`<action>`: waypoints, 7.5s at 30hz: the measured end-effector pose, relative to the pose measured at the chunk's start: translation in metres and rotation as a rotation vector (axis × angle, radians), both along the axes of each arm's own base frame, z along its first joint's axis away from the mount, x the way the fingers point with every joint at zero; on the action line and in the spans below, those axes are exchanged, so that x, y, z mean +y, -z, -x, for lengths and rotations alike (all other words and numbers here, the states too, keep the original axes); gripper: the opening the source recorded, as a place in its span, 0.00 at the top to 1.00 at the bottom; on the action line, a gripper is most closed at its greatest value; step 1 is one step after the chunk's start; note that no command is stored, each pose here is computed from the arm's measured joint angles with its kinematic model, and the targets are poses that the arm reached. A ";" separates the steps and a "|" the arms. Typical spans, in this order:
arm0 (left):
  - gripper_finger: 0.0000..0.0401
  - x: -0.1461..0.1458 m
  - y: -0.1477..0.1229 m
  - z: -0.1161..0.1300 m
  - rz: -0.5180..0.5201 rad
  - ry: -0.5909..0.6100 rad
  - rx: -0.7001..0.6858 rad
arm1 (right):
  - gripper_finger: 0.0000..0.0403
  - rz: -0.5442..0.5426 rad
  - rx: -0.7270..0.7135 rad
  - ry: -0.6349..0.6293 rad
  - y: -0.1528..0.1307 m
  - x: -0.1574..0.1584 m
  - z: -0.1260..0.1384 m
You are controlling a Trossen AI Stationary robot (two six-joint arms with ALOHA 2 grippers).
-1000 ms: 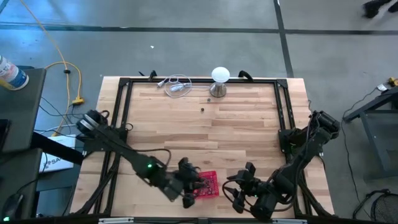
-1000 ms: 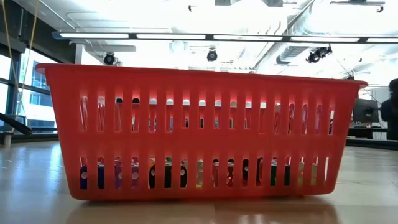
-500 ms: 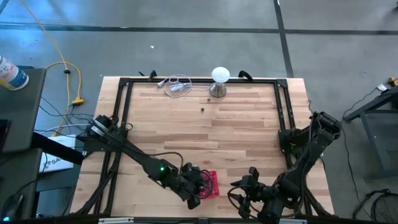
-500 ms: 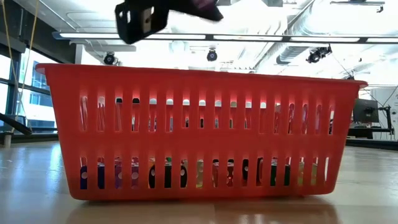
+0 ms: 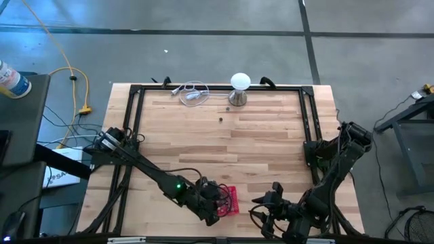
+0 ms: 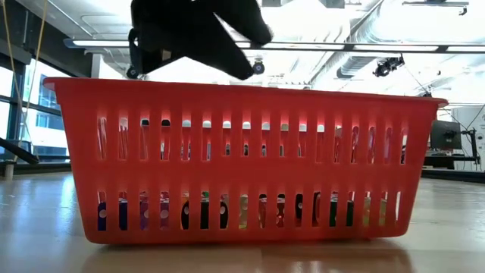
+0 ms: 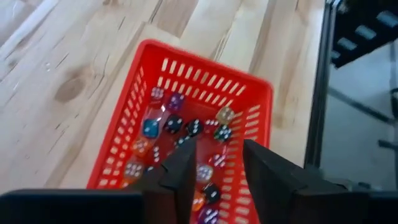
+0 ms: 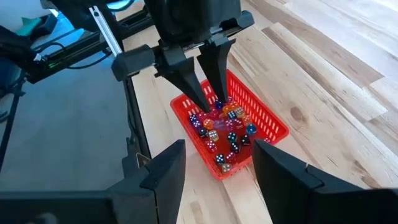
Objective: Pick & Place Dice
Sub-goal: Put the black dice into the red bin, then put the dark blue dice into the red bin
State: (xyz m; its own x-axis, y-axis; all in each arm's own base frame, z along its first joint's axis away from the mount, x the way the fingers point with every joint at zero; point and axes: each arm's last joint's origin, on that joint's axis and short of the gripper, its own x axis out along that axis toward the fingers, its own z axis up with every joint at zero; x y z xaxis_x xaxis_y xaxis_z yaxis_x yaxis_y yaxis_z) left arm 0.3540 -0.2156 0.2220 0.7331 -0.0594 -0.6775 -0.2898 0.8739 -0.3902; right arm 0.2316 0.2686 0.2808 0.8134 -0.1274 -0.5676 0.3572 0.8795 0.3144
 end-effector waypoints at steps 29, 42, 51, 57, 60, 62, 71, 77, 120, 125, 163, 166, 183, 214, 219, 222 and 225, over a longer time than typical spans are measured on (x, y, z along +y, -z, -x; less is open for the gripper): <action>0.55 0.075 -0.043 -0.004 0.083 -0.042 0.070 | 0.56 0.013 -0.013 0.075 0.004 -0.013 -0.012; 0.55 0.219 -0.066 0.003 0.061 0.024 0.183 | 0.56 0.057 0.050 0.195 -0.009 -0.055 -0.018; 0.55 0.314 -0.072 0.009 -0.093 -0.134 0.083 | 0.56 0.050 0.076 0.288 -0.017 -0.084 -0.026; 0.55 0.347 -0.060 0.012 -0.186 -0.169 -0.038 | 0.56 0.020 0.111 0.325 -0.018 -0.096 -0.028; 0.55 0.358 -0.036 0.013 -0.193 -0.195 -0.079 | 0.56 0.012 0.122 0.350 -0.017 -0.100 -0.030; 0.55 0.363 -0.013 0.015 -0.155 -0.184 -0.065 | 0.56 0.012 0.123 0.359 -0.017 -0.102 -0.031; 0.55 0.362 0.054 -0.005 -0.240 -0.086 -0.085 | 0.56 -0.013 0.149 0.425 -0.015 -0.119 -0.039; 0.55 0.358 0.071 -0.019 -0.302 -0.157 -0.121 | 0.56 -0.027 0.162 0.454 -0.015 -0.129 -0.045; 0.83 0.366 0.099 -0.013 -0.251 -0.265 0.039 | 0.56 -0.035 0.118 0.500 -0.019 -0.156 -0.065; 0.87 0.366 0.099 -0.013 -0.251 -0.265 0.045 | 0.56 -0.046 0.106 0.499 -0.019 -0.156 -0.066; 0.88 0.156 -0.082 0.068 -0.122 -0.078 -0.197 | 0.56 -0.020 -0.024 0.261 -0.018 -0.066 -0.031; 0.88 0.129 -0.077 0.073 -0.099 -0.082 -0.194 | 0.56 -0.013 -0.049 0.240 -0.016 -0.058 -0.032; 0.86 -0.021 -0.022 0.055 0.018 0.203 -0.518 | 0.56 -0.044 -0.128 0.037 0.008 -0.009 -0.052; 0.74 0.004 0.029 0.024 -0.238 0.224 -0.359 | 0.56 -0.064 -0.114 0.124 0.015 -0.010 -0.045; 0.68 0.004 0.030 0.024 -0.258 0.237 -0.348 | 0.56 -0.053 -0.113 0.138 0.015 -0.015 -0.050; 0.67 0.004 0.030 0.024 -0.269 0.245 -0.346 | 0.56 -0.031 -0.110 0.138 0.015 -0.019 -0.054; 0.67 0.004 0.031 0.025 -0.283 0.255 -0.339 | 0.56 -0.009 -0.086 0.124 0.015 -0.027 -0.061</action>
State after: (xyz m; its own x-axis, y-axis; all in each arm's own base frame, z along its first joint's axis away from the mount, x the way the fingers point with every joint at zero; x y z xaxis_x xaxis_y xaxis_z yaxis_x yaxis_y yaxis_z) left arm 0.3295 -0.2115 0.1908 0.9006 -0.1135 -0.4196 0.0485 0.9855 -0.1625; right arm 0.2922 0.2421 0.2656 0.8375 -0.2254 -0.4978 0.4343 0.8274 0.3560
